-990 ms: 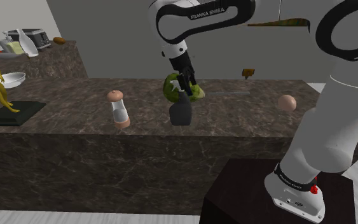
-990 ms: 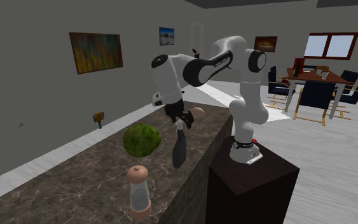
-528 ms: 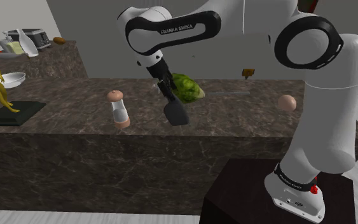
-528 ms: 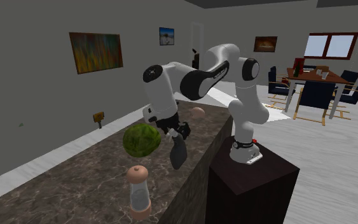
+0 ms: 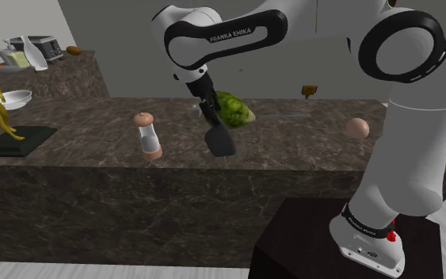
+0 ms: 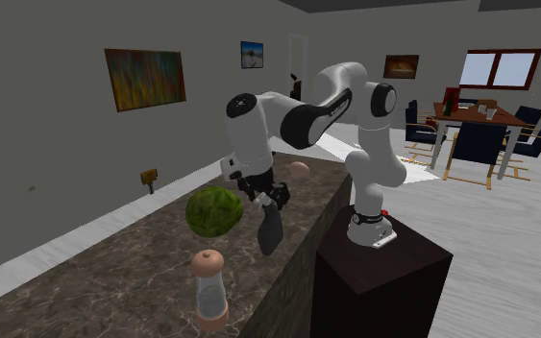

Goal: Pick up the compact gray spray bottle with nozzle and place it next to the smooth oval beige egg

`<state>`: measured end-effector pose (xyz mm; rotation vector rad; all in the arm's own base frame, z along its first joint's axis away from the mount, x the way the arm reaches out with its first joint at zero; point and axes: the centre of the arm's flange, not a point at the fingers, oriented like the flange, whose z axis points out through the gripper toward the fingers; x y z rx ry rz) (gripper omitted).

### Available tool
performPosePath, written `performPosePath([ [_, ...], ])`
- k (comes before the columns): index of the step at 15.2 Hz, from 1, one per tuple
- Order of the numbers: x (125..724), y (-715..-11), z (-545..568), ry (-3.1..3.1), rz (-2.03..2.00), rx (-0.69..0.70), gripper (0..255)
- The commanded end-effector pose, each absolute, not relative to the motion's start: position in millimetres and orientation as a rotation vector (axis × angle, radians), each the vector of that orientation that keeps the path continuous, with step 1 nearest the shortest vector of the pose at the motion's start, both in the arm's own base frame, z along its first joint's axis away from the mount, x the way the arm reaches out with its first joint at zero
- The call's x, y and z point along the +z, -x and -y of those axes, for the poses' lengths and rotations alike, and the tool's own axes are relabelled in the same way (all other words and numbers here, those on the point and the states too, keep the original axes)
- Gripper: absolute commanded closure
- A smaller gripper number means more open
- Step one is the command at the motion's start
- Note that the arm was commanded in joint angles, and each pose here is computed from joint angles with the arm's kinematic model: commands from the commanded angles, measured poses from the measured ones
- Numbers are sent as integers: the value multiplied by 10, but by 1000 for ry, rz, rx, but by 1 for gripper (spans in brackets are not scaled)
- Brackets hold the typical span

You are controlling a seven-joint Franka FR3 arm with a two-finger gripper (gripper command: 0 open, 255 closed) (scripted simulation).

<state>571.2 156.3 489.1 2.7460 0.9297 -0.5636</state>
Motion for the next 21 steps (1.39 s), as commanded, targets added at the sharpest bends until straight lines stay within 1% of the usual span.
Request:
performPosePath([
  [1, 4174, -5731, -1526, -2712, -935, -753, 0],
  [7, 4174, -5731, -1526, -2712, -935, -753, 0],
  [8, 4204, -5715, -1435, -2713, -934, -753, 255],
  [10, 4236, -5815, -1542, -2712, -932, -752, 255],
  [11, 4179, -5675, -1549, -2712, -931, -753, 255],
  [12, 4264, -5590, -1346, -2716, -931, -754, 255],
  [17, 4174, -5731, -1526, -2712, -935, -753, 255],
  [21, 4385, -5731, -1526, -2712, -935, -753, 255],
])
